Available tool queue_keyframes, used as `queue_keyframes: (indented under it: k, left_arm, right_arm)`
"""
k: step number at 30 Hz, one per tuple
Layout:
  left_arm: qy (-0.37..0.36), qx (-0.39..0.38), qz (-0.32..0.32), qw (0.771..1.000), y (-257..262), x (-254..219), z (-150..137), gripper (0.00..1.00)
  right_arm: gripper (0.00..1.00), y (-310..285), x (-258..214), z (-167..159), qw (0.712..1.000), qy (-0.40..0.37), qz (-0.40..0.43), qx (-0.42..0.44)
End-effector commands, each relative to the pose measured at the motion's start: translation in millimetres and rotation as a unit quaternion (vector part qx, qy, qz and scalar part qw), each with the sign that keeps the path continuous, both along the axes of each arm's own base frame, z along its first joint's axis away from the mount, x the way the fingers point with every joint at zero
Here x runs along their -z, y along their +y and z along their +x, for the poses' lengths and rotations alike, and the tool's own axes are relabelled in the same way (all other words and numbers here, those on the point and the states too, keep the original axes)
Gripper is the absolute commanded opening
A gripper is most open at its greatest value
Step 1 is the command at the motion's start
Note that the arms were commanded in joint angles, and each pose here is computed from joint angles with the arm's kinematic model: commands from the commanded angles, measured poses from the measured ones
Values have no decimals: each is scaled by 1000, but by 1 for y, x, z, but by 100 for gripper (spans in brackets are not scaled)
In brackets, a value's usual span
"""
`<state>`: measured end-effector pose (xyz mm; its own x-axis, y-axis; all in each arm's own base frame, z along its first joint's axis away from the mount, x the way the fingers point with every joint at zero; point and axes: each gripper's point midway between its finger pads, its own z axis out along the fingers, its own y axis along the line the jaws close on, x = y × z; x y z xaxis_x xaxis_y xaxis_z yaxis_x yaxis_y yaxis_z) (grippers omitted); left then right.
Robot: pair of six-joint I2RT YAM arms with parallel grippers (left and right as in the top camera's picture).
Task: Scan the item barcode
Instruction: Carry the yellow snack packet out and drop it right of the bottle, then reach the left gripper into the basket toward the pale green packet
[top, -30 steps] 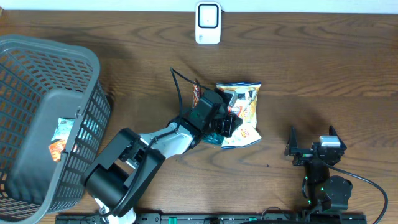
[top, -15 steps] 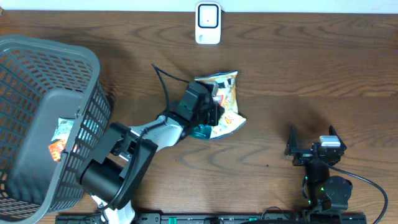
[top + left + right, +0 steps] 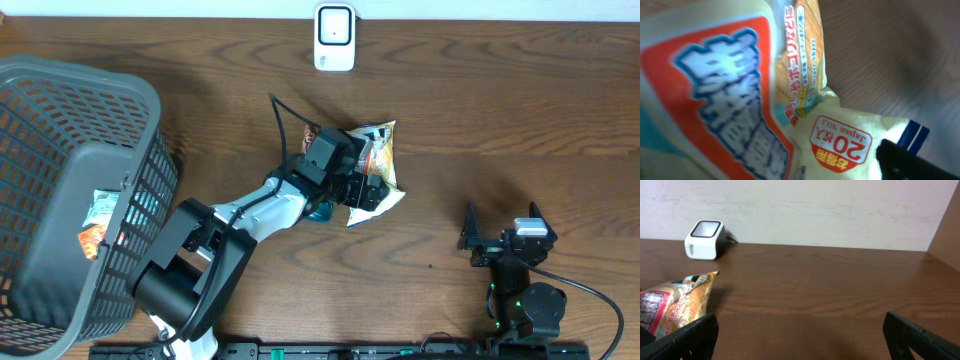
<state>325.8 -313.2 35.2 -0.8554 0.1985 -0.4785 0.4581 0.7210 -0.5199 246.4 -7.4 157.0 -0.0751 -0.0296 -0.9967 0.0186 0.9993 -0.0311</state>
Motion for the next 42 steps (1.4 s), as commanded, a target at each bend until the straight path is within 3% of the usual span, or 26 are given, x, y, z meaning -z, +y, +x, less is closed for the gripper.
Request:
queue_keyframes:
  k: [1,7,13,17,22,27,31,35,39,42]
  left_arm:
    - [-17,-5,20,1000,3,-17,10,98]
    - [-40,-23,31,998,10,-71,17,99]
    - [-116,-63,33,991,34,-155,17,99]
    - [-185,-143,77,969,79,-200,20,99]
    - [-256,-256,111,926,156,-261,9,100]
    - [-290,-382,130,868,245,-304,-4,98]
    - [-274,-496,121,815,317,-317,-19,98]
    - [-228,-627,112,737,391,-312,-43,98]
    - [-117,-761,55,636,451,-277,-72,98]
    - [-39,-810,10,584,473,-246,-77,98]
  right_arm:
    - [99,1,0,0,1000,-1,-3,-2]
    - [99,1,0,0,1000,-1,-3,-2]
    - [99,1,0,0,1000,-1,-3,-2]
    - [99,1,0,0,1000,-1,-3,-2]
    - [99,1,0,0,1000,-1,-3,-2]
    - [99,1,0,0,1000,-1,-3,-2]
    - [99,1,0,0,1000,-1,-3,-2]
    - [99,1,0,0,1000,-1,-3,-2]
    - [99,1,0,0,1000,-1,-3,-2]
    - [99,1,0,0,1000,-1,-3,-2]
